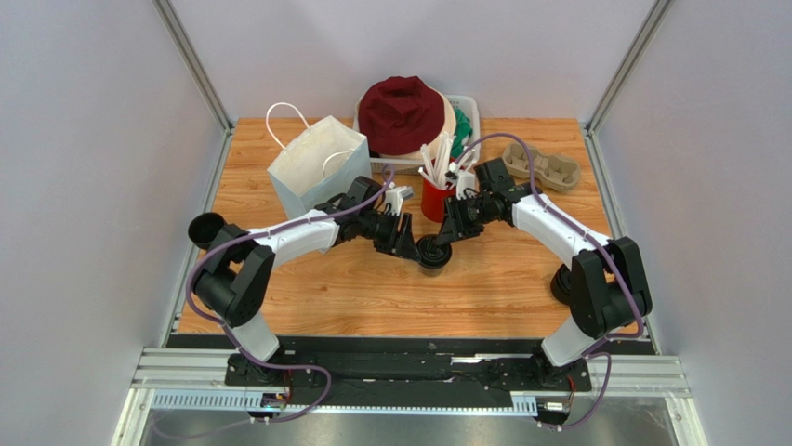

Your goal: Pack the takeout coffee

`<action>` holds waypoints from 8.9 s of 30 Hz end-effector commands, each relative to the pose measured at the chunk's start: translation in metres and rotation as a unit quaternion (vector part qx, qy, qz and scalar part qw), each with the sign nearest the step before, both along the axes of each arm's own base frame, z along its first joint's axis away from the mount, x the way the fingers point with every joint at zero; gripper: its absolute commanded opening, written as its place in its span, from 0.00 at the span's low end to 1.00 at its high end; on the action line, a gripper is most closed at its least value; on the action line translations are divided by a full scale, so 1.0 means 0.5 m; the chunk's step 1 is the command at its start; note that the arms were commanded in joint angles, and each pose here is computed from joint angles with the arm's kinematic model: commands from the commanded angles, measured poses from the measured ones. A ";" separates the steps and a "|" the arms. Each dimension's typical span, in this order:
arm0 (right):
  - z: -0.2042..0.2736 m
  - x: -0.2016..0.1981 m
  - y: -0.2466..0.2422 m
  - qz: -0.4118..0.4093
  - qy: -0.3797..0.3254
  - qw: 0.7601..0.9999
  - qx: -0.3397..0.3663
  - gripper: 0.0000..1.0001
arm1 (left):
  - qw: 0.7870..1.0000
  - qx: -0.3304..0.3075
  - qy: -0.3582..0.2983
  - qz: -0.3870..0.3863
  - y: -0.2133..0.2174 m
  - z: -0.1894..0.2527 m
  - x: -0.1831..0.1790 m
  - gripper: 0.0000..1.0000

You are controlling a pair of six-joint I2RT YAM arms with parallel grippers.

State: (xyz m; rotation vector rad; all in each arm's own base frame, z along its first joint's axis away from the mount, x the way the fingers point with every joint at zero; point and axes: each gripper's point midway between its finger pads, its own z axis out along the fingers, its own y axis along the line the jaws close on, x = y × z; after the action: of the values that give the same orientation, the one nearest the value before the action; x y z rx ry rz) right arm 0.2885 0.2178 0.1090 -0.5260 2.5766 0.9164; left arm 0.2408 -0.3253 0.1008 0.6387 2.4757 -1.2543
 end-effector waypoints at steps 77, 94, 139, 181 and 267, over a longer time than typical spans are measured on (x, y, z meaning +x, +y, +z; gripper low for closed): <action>-0.055 0.007 -0.077 -0.019 -0.012 0.997 -0.078 0.34 | 0.985 0.076 -0.124 -0.096 -0.029 0.010 0.035 0.50; -0.065 0.008 -0.081 -0.020 -0.006 0.996 -0.081 0.33 | 0.992 -0.005 -0.106 -0.073 -0.040 0.069 0.077 0.48; -0.092 -0.016 -0.130 -0.017 -0.010 0.990 -0.143 0.32 | 0.976 0.177 -0.066 -0.108 -0.011 -0.156 0.021 0.37; -0.042 -0.019 -0.145 -0.014 -0.047 0.991 -0.124 0.42 | 0.959 0.027 -0.268 -0.087 -0.039 0.332 0.094 0.62; 0.082 0.048 -0.111 0.162 -0.216 0.948 -0.170 0.33 | 0.826 0.259 -0.492 0.092 0.294 0.595 0.195 0.98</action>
State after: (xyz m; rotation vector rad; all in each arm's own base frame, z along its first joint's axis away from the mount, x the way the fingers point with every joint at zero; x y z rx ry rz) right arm 0.3160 0.1575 0.1625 -0.9663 2.2866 0.4648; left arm 0.3293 -0.2082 0.4037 0.8701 1.8131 -0.1717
